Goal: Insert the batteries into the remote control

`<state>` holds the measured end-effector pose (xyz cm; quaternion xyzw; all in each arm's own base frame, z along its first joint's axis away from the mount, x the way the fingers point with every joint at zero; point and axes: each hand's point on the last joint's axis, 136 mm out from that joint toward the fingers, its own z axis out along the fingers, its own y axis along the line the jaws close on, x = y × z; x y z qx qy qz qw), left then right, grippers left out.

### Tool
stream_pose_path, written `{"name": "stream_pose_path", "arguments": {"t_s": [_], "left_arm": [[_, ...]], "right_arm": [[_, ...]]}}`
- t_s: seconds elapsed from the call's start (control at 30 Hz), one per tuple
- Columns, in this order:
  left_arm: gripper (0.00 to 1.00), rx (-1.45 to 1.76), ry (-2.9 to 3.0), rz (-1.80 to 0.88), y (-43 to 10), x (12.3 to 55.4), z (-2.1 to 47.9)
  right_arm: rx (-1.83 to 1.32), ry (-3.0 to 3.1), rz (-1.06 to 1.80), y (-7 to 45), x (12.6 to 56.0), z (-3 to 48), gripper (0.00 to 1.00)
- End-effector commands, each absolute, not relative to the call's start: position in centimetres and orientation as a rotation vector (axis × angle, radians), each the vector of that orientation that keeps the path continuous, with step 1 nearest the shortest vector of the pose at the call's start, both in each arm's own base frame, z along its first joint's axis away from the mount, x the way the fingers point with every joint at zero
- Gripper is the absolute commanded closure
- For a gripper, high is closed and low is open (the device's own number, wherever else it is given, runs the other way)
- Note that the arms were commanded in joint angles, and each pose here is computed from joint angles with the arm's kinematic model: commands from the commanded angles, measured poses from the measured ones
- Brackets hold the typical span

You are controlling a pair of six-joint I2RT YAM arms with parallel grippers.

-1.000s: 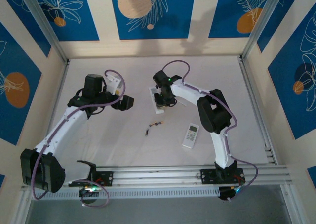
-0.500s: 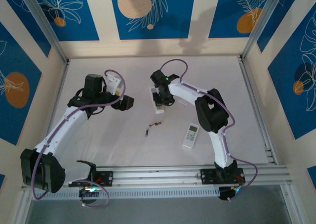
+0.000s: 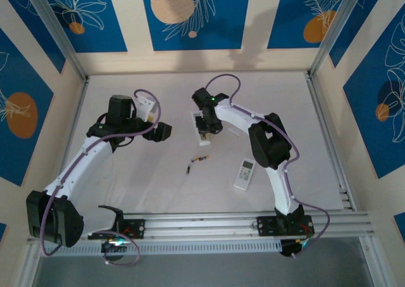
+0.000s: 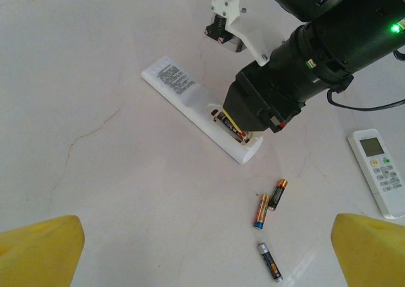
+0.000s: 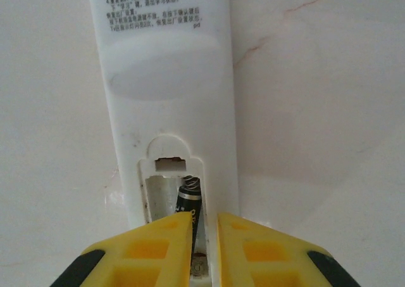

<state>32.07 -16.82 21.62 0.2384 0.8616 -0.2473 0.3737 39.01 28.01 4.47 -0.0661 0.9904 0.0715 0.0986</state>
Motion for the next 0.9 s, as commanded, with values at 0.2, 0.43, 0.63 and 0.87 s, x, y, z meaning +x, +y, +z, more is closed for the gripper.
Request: {"name": "stream_pose_path", "arguments": {"t_s": [0.2, 0.43, 0.63, 0.87], "left_arm": [[0.00, 0.644, 2.171, -0.622, -17.2, 32.1, 22.6], [0.00, 0.643, 2.172, -0.619, -17.2, 32.1, 22.6], [0.00, 0.643, 2.174, -0.627, -17.3, 32.1, 22.5], [0.00, 0.641, 2.174, -0.625, -17.2, 32.1, 22.5]], "right_arm": [[-0.166, 2.908, 0.253, 28.6, 38.8, 6.7, 0.79], [-0.207, 2.913, 0.258, 29.1, 37.5, 7.3, 0.78], [-0.189, 2.919, 0.282, 28.4, 36.2, 7.8, 0.76], [-0.185, 2.943, 0.304, 29.0, 35.4, 6.7, 0.74]]}}
